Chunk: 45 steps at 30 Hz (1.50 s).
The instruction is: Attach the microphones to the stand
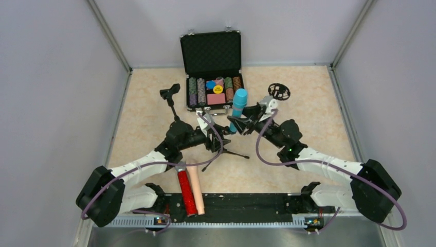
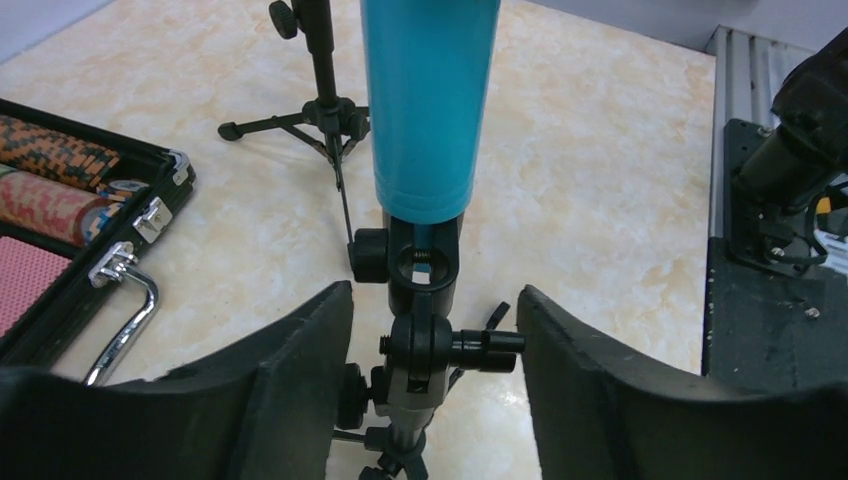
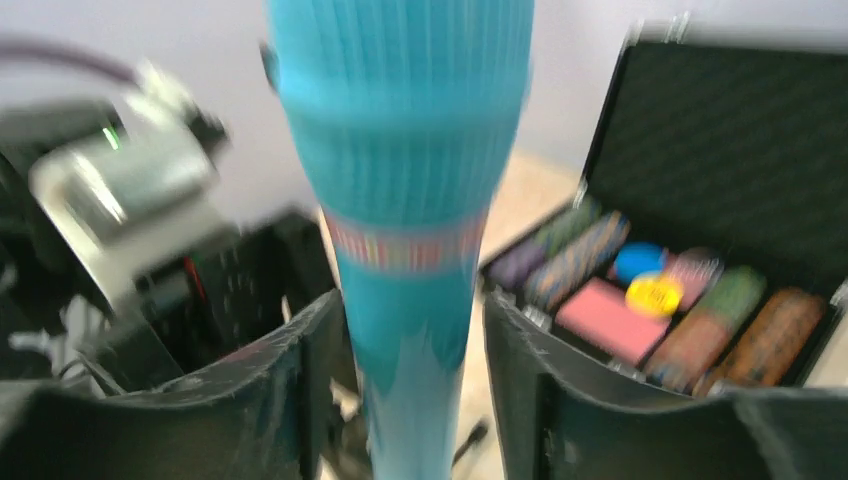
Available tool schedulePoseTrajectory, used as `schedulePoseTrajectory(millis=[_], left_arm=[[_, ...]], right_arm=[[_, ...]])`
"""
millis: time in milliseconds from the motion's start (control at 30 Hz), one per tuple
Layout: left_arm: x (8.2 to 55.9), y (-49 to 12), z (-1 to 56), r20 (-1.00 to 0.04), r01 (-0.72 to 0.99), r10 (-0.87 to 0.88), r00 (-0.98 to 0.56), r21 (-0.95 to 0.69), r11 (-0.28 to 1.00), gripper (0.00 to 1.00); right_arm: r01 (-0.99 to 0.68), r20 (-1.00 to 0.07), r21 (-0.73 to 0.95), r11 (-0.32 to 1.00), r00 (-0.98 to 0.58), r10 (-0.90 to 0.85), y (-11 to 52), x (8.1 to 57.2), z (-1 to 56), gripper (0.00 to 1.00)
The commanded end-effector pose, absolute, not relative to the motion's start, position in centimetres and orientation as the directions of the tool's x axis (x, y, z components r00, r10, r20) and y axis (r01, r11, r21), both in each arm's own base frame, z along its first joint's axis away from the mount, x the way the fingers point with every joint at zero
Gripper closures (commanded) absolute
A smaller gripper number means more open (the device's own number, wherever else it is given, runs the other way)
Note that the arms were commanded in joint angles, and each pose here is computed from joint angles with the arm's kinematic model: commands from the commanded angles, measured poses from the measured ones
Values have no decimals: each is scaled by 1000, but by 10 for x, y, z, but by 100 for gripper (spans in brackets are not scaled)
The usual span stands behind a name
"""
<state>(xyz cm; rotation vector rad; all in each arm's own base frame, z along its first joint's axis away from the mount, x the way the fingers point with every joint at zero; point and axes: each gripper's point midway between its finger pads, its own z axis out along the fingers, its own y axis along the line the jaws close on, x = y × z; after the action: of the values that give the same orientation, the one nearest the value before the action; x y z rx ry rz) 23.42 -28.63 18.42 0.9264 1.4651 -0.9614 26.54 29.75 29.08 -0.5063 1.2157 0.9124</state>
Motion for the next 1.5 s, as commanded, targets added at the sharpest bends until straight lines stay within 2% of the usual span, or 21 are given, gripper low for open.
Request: schedulePoseTrajectory(millis=[0,100,167,333,433,533,733,800,867,900,1233,1467], left_arm=[[240,-286,206,-998,917,-13,-62,-62,395,26],[242,-282,207,-999,910,0,-40,-36,413,14],[247,-277,206,-999,890,13,-53,-41,454,12],[249,-276,207,-998,889,28,-52,-33,457,12],[251,-280,208,-998,894,33,-58,-37,447,16],[254,-283,209,-998,899,32,-59,-39,437,23],[258,-292,212,-997,910,42,-71,-48,411,51],[257,-294,212,-996,920,59,-60,-32,391,70],[256,-295,212,-996,924,68,-57,-27,381,95],[255,-295,213,-996,926,66,-55,-26,376,100],[250,-293,231,-1000,929,18,-18,-11,370,100],[244,-295,258,-995,933,-97,-11,-45,357,100]], right_arm=[[-811,-965,187,555,-256,-50,302,244,162,38],[-816,-970,188,547,-240,-25,303,243,177,22],[-815,-973,190,547,-232,-8,301,243,185,17],[-807,-977,199,555,-210,45,294,239,203,9],[-795,-976,213,567,-205,79,288,237,211,6],[-786,-973,230,574,-202,114,282,234,219,3],[-796,-960,280,537,-245,138,281,227,223,3],[-803,-957,290,521,-255,140,281,225,222,4],[-806,-957,289,517,-256,136,281,224,219,5],[-807,-958,285,517,-254,131,280,224,217,5],[-820,-972,222,528,-232,48,275,221,186,7],[-835,-972,209,509,-234,15,279,220,166,12]])
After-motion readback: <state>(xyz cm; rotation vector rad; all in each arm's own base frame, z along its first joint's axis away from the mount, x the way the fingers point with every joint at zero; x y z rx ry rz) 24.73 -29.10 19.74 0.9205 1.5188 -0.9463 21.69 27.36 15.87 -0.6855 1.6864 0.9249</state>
